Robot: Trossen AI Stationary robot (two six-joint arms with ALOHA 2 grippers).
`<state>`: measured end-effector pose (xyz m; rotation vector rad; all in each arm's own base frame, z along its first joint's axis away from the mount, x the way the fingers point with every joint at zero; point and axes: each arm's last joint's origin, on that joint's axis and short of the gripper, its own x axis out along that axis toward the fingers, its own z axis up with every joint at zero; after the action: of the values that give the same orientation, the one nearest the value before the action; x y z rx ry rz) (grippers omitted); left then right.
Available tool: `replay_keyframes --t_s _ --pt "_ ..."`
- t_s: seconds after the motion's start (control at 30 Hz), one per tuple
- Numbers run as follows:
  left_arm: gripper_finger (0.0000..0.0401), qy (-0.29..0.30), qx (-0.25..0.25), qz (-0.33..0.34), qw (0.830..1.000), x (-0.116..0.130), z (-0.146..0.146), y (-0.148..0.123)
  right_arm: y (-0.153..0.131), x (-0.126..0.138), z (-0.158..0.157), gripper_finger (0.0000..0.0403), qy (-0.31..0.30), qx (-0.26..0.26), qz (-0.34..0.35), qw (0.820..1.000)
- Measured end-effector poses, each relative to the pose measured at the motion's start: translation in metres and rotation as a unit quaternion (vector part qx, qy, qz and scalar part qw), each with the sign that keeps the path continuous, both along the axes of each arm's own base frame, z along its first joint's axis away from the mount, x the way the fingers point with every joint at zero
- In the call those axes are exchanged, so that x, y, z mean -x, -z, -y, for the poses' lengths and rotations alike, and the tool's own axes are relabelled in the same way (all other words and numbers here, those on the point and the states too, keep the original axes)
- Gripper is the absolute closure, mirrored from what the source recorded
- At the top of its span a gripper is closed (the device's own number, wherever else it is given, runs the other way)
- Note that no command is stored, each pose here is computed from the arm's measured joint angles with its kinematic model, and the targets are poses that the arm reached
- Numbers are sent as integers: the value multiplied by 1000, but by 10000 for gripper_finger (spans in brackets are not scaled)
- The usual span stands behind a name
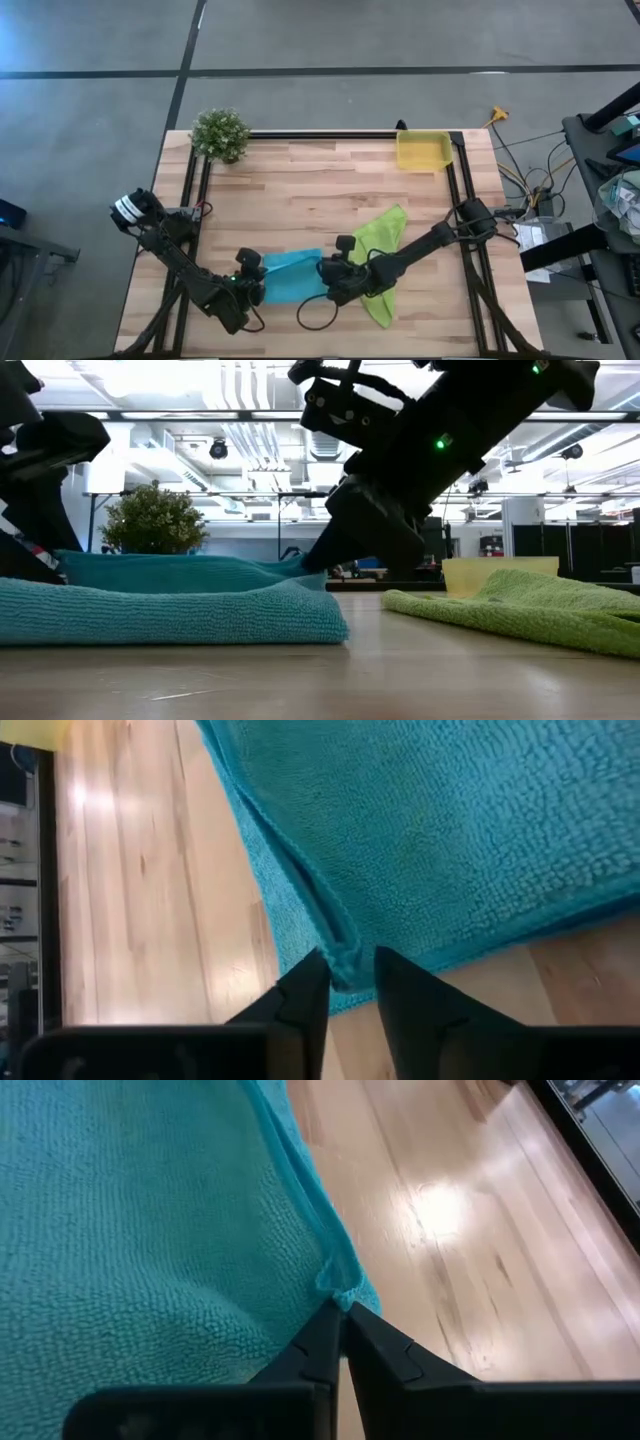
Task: Roll microfiber towels into tight, uniform cylinder then place into a basket
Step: Fold the blue microfiber towel, then roll the blue microfiber towel
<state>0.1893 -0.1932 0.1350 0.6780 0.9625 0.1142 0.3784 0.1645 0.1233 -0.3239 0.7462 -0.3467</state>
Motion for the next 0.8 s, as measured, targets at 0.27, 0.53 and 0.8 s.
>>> replay_keyframes --t_s 0.27,0.53,0.8 --pt "297 -1 -3 -3 1000 1 -1 0 2 1 1 306 -1 -5 -3 1000" --pt "293 -22 44 -36 998 3 8 -15 0 2 4 246 37 42 21 998" --pt "293 2 49 12 999 8 24 -38 0 2 4 241 44 53 27 997"
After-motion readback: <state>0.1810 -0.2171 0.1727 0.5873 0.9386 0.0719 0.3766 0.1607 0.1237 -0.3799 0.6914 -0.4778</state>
